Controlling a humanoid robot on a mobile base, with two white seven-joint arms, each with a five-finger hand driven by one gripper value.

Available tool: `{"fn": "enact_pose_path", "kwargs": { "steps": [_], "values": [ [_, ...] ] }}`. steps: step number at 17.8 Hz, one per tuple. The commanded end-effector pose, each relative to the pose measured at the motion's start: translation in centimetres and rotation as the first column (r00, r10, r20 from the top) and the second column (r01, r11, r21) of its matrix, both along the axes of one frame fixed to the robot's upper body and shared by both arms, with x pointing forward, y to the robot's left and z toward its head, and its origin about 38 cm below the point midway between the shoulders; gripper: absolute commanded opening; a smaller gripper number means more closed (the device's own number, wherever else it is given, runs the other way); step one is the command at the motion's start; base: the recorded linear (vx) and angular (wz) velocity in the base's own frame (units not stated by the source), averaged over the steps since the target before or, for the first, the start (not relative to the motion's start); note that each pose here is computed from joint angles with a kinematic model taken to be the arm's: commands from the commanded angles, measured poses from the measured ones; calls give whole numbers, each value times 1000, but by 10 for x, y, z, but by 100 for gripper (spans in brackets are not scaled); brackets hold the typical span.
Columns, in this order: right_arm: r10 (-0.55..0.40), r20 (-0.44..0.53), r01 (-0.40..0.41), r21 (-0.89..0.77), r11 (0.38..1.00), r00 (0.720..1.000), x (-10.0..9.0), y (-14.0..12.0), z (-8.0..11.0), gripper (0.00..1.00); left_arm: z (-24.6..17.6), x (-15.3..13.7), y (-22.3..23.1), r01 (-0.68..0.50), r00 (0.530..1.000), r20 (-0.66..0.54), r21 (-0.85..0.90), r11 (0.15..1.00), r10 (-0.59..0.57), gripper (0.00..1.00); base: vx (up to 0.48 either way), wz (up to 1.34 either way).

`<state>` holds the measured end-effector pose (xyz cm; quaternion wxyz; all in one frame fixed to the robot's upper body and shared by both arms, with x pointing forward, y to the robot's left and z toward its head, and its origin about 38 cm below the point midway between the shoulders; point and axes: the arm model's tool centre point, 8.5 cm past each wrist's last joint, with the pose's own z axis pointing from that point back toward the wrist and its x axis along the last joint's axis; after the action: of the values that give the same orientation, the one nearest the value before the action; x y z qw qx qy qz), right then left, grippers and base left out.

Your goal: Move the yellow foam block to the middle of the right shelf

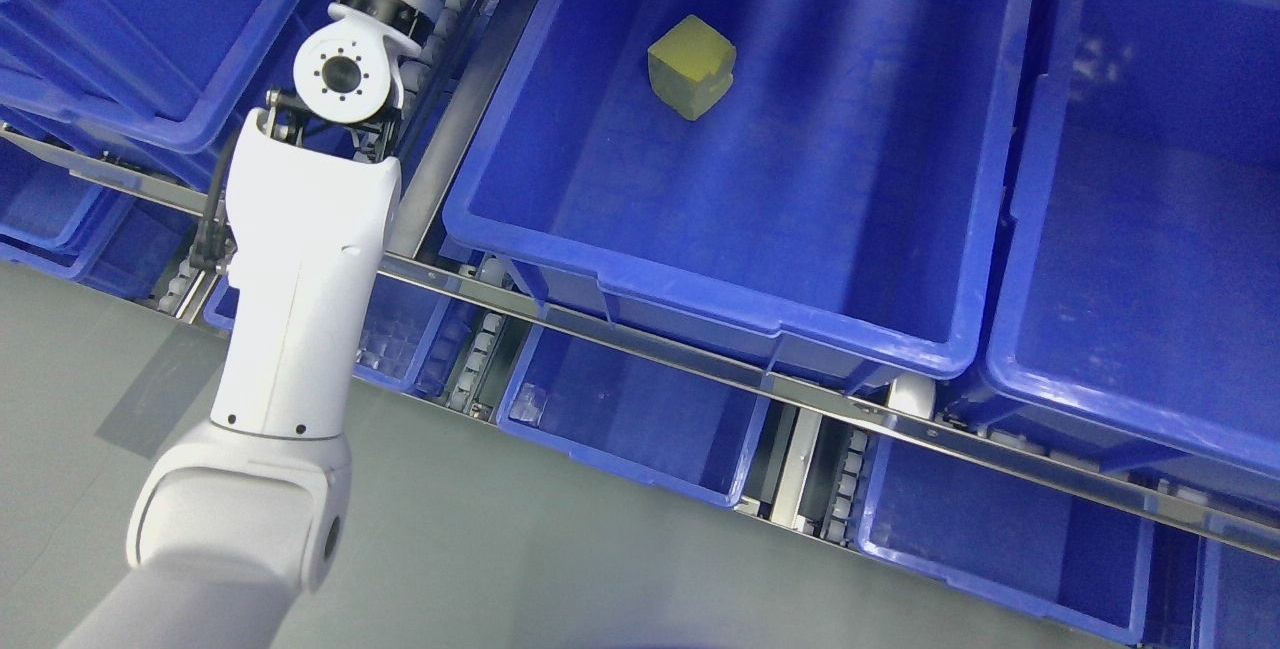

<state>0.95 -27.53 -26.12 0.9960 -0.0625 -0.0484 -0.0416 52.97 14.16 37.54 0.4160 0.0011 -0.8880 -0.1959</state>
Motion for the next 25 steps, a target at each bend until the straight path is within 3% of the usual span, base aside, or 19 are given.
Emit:
{"fn": "enact_pose_path", "kwargs": {
  "steps": [1,6,9,16,25],
  "values": [
    [5,16,-4,-19,1000,1000,5,-12,1,100,-17,-33,35,-57,998,-31,-191,980,52,100,0,0],
    [5,16,-4,-19,1000,1000,5,-12,1,100,-70,-47,40,-75,992,-111,-195,978,54,100,0,0],
    [5,16,-4,-19,1000,1000,5,-12,1,100,-98,-62,40,-55,996,-84,-207,977,38,100,0,0],
    [5,16,-4,-19,1000,1000,5,-12,1,100,-103,-107,44,1,1000,-4,-280,960,-3,100,0,0],
    [5,16,-4,-19,1000,1000,5,-12,1,100,-132,-118,78,-31,998,-69,-444,895,1,100,0,0]
  ]
}}
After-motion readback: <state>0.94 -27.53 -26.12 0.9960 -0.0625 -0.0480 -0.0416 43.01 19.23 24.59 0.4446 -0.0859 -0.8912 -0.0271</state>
